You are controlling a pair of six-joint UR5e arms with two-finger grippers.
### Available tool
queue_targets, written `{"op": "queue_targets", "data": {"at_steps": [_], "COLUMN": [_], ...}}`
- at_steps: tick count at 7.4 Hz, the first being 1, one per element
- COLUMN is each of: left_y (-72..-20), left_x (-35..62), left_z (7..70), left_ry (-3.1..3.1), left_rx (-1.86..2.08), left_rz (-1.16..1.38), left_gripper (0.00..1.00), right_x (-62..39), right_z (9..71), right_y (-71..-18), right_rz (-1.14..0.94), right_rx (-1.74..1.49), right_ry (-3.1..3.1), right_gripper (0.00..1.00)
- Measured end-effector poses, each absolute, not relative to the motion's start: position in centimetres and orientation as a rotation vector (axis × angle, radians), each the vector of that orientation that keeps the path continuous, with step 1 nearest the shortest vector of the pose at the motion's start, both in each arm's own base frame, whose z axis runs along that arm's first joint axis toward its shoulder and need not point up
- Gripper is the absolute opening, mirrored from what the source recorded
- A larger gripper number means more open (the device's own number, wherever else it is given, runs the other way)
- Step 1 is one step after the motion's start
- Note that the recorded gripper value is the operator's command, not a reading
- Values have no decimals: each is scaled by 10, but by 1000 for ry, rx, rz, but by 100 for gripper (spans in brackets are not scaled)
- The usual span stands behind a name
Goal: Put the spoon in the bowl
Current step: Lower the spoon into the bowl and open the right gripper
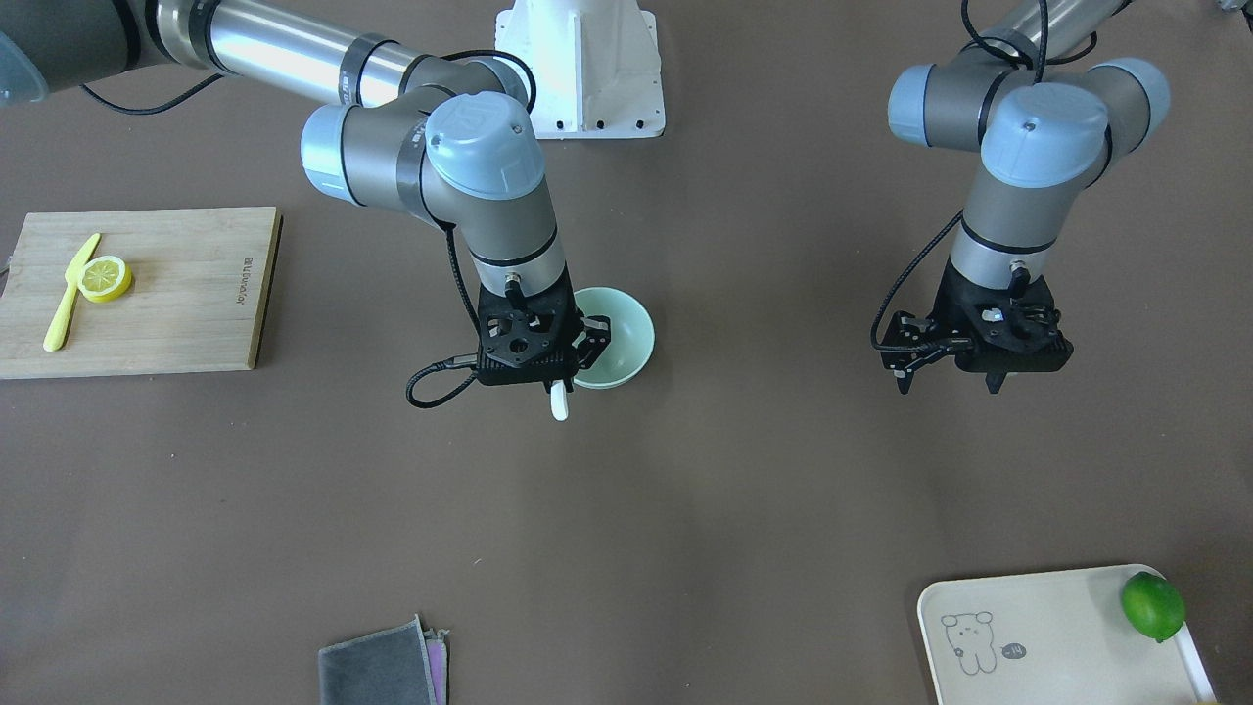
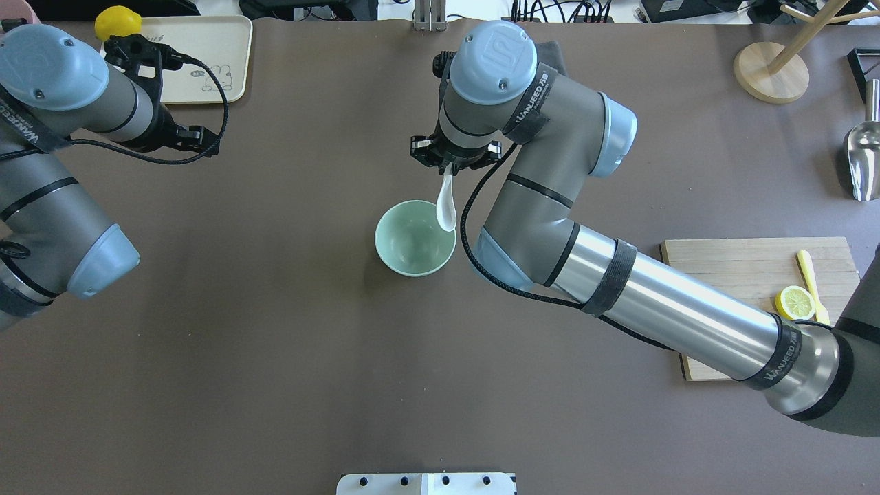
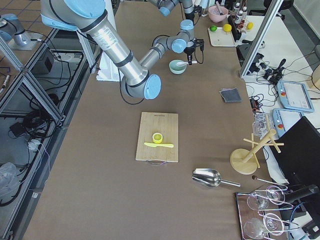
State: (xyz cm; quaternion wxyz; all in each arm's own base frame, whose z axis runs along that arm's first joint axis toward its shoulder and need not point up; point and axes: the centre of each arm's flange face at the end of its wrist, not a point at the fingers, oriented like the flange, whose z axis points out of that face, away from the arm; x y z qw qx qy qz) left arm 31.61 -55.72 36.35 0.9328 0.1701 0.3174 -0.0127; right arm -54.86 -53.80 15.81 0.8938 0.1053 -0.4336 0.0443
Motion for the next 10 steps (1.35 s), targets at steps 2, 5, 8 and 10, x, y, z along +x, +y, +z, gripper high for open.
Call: {"op": "queue_targets", "data": {"at_steps": [2,5,8,10], "left_y": [-558,-557,-555,-551], "left_x": [316,316,314,311], "left_z": [365,368,375,382], "left_ry": [647,644,637,637], "left_rx": [345,343,336,336], "left_rz": [-27,-28,-30,-31], "left_gripper": [98,98,98,98], "right_x": [-575,-598,-608,-610], "right_z": [152,152,158,158], "right_y": [-516,-495,-492,-492], "right_rz": [88,83,81,83], "right_rx": [252,286,300,311], "right_ry": [-907,-898,-895,-899], "right_gripper": [0,0,13,100]}}
